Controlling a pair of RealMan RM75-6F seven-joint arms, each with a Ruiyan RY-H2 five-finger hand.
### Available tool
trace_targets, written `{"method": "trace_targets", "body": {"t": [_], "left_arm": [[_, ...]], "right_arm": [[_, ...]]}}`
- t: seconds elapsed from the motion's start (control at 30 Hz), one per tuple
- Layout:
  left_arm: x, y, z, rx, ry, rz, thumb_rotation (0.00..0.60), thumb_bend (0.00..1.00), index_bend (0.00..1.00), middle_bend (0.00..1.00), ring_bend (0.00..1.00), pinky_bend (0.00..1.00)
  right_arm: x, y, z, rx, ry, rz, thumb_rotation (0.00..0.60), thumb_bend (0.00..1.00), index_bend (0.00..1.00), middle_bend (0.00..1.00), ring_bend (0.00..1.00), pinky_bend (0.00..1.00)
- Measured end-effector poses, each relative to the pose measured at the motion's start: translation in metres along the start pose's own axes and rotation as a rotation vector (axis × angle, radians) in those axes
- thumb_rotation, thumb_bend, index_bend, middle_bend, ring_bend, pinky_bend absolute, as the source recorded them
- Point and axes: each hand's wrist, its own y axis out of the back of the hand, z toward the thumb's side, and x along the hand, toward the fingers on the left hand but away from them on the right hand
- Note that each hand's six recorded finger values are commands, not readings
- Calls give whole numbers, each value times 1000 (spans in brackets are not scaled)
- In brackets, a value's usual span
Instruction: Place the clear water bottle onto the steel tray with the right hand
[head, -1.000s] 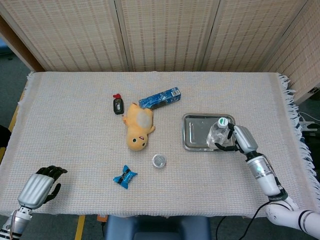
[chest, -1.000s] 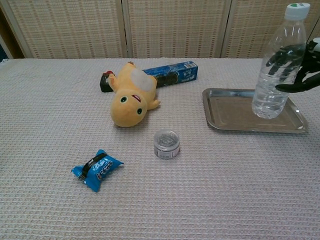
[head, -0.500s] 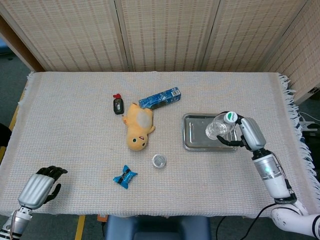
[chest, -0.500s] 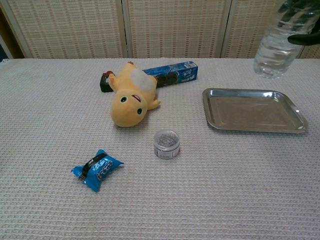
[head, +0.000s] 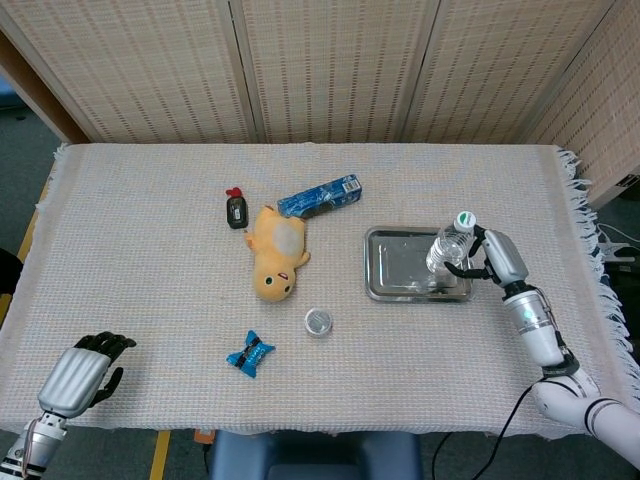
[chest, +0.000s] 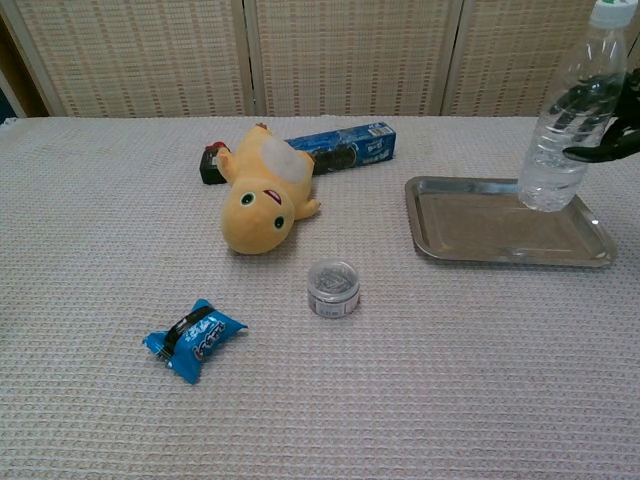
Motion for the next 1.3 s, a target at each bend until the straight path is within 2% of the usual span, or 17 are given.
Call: {"method": "trace_targets", "body": {"t": [0.27, 0.37, 0.47, 0.53, 0.63, 0.73, 0.9, 1.17, 1.3], "left_arm": [[0, -1, 0, 0, -2, -2, 600, 533, 305, 306, 236, 327], [0, 0, -1, -5, 4, -1, 600, 532, 305, 305, 236, 328], [0, 1, -1, -3, 2, 4, 600, 532, 305, 305, 236, 328], [0, 1, -1, -7, 3, 5, 600, 532, 305, 305, 236, 328], [0, 1, -1, -6, 1, 5, 600, 531, 305, 305, 236, 328], [-1, 0, 0, -4, 0, 2, 600, 532, 305, 306, 236, 328], [0, 0, 1, -2, -3, 1, 600, 532, 305, 305, 237, 328], [0, -1, 1, 1, -4, -5, 600, 532, 305, 306, 247, 328], [1, -2, 2, 1, -3, -10, 600, 531, 305, 307, 247, 328]], "right_arm": [[-17, -26, -12, -47, 10, 40, 600, 41, 848, 573, 399, 534], [-19, -32, -13, -40, 15, 59, 600, 41, 781, 570, 330, 530], [-18, -36, -16, -13, 21, 82, 600, 41, 604, 484, 182, 454], [-16, -37, -16, -1, 31, 96, 600, 40, 411, 344, 54, 283], [-12, -34, -19, 20, 37, 110, 600, 39, 166, 180, 0, 131], [-8, -28, -22, 36, 42, 106, 600, 39, 24, 81, 0, 81], [1, -14, -26, 74, 50, 80, 600, 39, 0, 2, 0, 24], [22, 4, -30, 143, 64, 38, 600, 39, 0, 0, 0, 15], [37, 9, -30, 225, 68, 21, 600, 39, 0, 0, 0, 15]]}}
